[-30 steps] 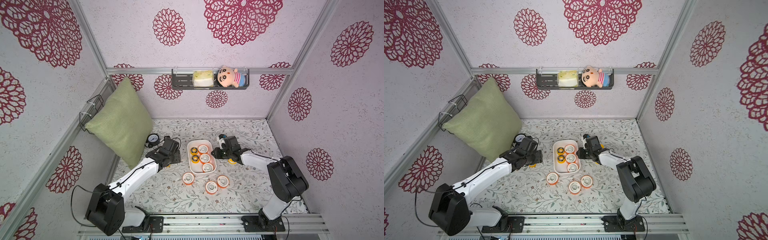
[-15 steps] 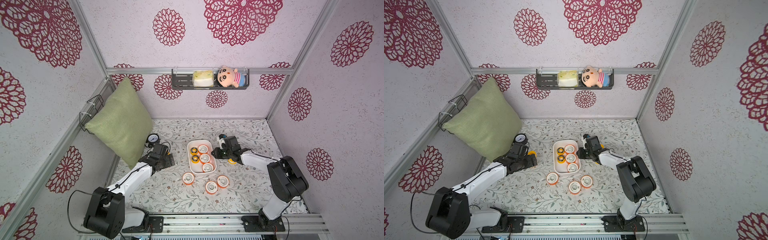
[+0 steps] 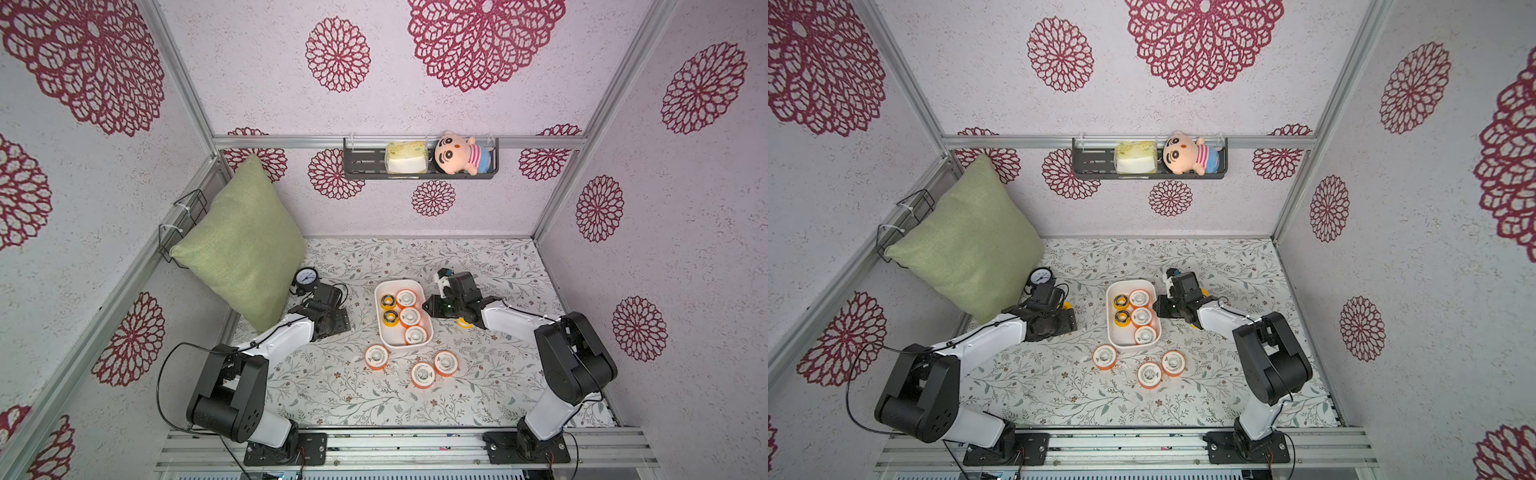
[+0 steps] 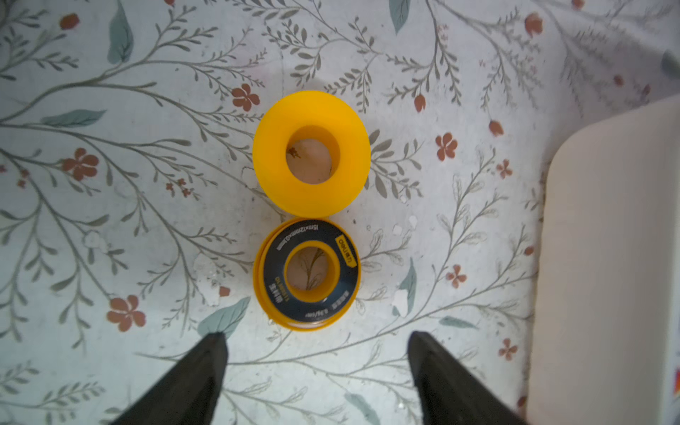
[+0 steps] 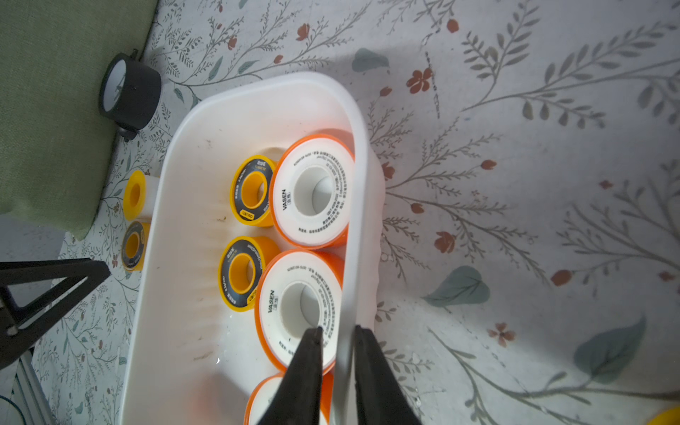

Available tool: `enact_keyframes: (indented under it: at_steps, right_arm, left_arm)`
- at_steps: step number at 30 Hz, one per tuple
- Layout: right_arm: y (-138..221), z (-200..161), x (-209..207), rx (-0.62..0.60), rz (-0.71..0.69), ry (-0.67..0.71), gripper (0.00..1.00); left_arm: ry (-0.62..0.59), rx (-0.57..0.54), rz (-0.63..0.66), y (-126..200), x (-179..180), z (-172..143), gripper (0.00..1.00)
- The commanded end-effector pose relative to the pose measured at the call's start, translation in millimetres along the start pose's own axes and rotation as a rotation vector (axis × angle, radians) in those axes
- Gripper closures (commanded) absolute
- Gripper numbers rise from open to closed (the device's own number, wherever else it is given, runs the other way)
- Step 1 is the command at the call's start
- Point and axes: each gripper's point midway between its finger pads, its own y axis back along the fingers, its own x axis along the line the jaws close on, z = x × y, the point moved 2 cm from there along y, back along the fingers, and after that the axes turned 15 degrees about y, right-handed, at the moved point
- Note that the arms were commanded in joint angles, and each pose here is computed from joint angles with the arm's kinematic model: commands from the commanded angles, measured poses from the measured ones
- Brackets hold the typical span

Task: Put the sealing tape into the storage box
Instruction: Pick up the sealing tape at the center of the board.

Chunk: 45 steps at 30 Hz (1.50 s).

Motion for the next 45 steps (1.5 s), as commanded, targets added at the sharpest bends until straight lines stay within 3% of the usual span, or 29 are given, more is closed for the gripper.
enact_keyframes:
  at_steps: [1,11,28,37,45]
  right_arm:
    - [2.0,5.4,-0.9,-0.019,-0.007,-0.005,0.78]
    - [1.6,6.1,-0.2,-0.02,-0.002,0.0,0.78]
    - [0.2,2.7,-0.8,-0.01,0.0,-0.002,0.78]
    - [-0.1,2.0,-0.9,-0.01,0.0,-0.005,0.78]
    - [0.8,3.0,-0.4,-0.014,0.001,-0.004,0.78]
  left_arm:
    - [-0.014,-0.037,-0.038,1.3,-11.8,13.5,0.32]
    - [-0.032,-0.027,0.01,-12.1,-10.1,16.8,0.54]
    - [-0.029,0.053,0.075,-36.8,-0.1,0.5,0.54]
    - [-0.038,-0.034,0.001,-1.3,-12.4,20.0,0.39]
    - [-0.058,-0.041,0.132,-12.0,4.7,22.4,0.2]
